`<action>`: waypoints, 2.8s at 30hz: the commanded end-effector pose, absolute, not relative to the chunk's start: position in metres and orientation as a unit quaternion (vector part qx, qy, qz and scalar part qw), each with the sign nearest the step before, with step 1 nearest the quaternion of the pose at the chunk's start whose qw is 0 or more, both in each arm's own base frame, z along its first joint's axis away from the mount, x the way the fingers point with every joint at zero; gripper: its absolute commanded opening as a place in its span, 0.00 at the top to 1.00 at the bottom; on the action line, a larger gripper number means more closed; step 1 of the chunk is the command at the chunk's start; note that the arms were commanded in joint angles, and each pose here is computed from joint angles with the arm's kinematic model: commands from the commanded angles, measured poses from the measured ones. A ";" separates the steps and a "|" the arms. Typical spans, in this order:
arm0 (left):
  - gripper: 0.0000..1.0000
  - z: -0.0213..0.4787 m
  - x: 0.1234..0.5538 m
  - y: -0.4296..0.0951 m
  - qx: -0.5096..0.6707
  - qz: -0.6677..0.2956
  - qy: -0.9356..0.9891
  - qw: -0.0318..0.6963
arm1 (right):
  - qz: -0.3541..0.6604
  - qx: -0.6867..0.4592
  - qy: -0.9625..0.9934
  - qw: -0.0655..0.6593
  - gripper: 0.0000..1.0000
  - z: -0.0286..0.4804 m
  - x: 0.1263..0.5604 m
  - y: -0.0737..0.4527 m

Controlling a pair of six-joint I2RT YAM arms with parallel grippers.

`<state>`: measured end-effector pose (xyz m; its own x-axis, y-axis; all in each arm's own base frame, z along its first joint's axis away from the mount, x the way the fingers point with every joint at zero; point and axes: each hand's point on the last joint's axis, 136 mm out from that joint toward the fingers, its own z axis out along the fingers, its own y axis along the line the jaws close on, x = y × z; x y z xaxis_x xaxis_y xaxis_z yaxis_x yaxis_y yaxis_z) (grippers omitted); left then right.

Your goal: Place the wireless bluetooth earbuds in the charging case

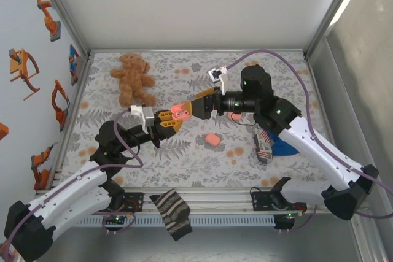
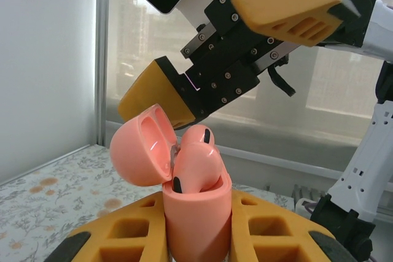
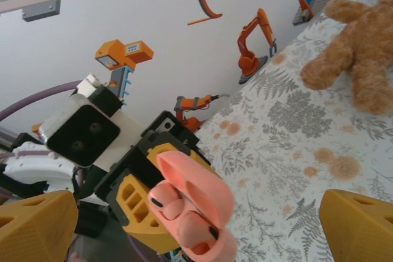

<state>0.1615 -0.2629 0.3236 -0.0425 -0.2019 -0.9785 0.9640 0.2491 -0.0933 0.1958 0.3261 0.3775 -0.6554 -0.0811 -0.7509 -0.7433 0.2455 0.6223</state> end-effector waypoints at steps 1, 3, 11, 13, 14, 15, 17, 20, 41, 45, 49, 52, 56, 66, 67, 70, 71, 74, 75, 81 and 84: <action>0.95 0.349 0.152 -0.263 0.369 -0.510 0.488 0.605 | 0.573 -0.301 0.705 0.291 0.00 0.388 0.183 0.335; 0.95 0.349 0.152 -0.264 0.369 -0.510 0.488 0.604 | 0.575 -0.307 0.704 0.281 0.00 0.386 0.180 0.340; 0.95 0.348 0.153 -0.266 0.371 -0.511 0.489 0.602 | 0.578 -0.318 0.707 0.256 0.02 0.380 0.172 0.348; 0.95 0.348 0.153 -0.266 0.371 -0.511 0.490 0.601 | 0.581 -0.322 0.703 0.256 0.04 0.383 0.169 0.348; 0.95 0.348 0.154 -0.266 0.371 -0.510 0.490 0.601 | 0.583 -0.324 0.701 0.254 0.05 0.383 0.168 0.348; 0.95 0.346 0.154 -0.266 0.371 -0.509 0.493 0.600 | 0.584 -0.325 0.699 0.254 0.06 0.385 0.166 0.348; 0.95 0.344 0.155 -0.267 0.371 -0.506 0.497 0.599 | 0.586 -0.327 0.697 0.253 0.09 0.386 0.165 0.348; 0.95 0.341 0.157 -0.267 0.371 -0.503 0.503 0.596 | 0.589 -0.333 0.691 0.255 0.14 0.390 0.162 0.348; 0.95 0.336 0.158 -0.262 0.367 -0.487 0.520 0.598 | 0.576 -0.350 0.679 0.291 0.17 0.399 0.155 0.335; 0.95 0.335 0.158 -0.262 0.367 -0.487 0.520 0.598 | 0.575 -0.349 0.680 0.293 0.18 0.398 0.155 0.334; 0.95 0.335 0.158 -0.261 0.367 -0.487 0.520 0.598 | 0.573 -0.347 0.682 0.293 0.18 0.397 0.155 0.333; 0.95 0.334 0.158 -0.261 0.367 -0.486 0.521 0.597 | 0.572 -0.346 0.684 0.293 0.18 0.395 0.155 0.333; 0.95 0.334 0.158 -0.260 0.369 -0.480 0.523 0.600 | 0.569 -0.347 0.686 0.292 0.18 0.394 0.154 0.332; 0.95 0.336 0.158 -0.260 0.368 -0.480 0.522 0.602 | 0.533 -0.342 0.705 0.320 0.17 0.388 0.165 0.326; 0.95 0.335 0.158 -0.260 0.367 -0.480 0.523 0.601 | 0.525 -0.340 0.709 0.326 0.17 0.388 0.168 0.325; 0.95 0.334 0.157 -0.259 0.367 -0.481 0.526 0.598 | 0.492 -0.331 0.724 0.353 0.17 0.386 0.177 0.317; 0.95 0.333 0.158 -0.259 0.366 -0.481 0.527 0.598 | 0.477 -0.326 0.730 0.366 0.17 0.385 0.182 0.312; 0.95 0.330 0.159 -0.258 0.361 -0.479 0.536 0.594 | 0.428 -0.301 0.751 0.401 0.17 0.379 0.196 0.297; 0.95 0.329 0.160 -0.258 0.357 -0.478 0.541 0.593 | 0.409 -0.287 0.760 0.416 0.17 0.377 0.203 0.291; 0.95 0.314 0.168 -0.255 0.334 -0.470 0.586 0.569 | 0.309 -0.208 0.789 0.489 0.14 0.364 0.231 0.246; 0.95 0.303 0.171 -0.255 0.323 -0.470 0.613 0.547 | 0.259 -0.169 0.799 0.515 0.13 0.357 0.242 0.223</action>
<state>0.1692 -0.2571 0.2982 -0.1464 -0.1165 -0.9823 0.9264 0.3320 -0.1774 0.2205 0.2529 0.3688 -0.4527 -0.0196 -0.8914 -0.6697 0.6675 0.3255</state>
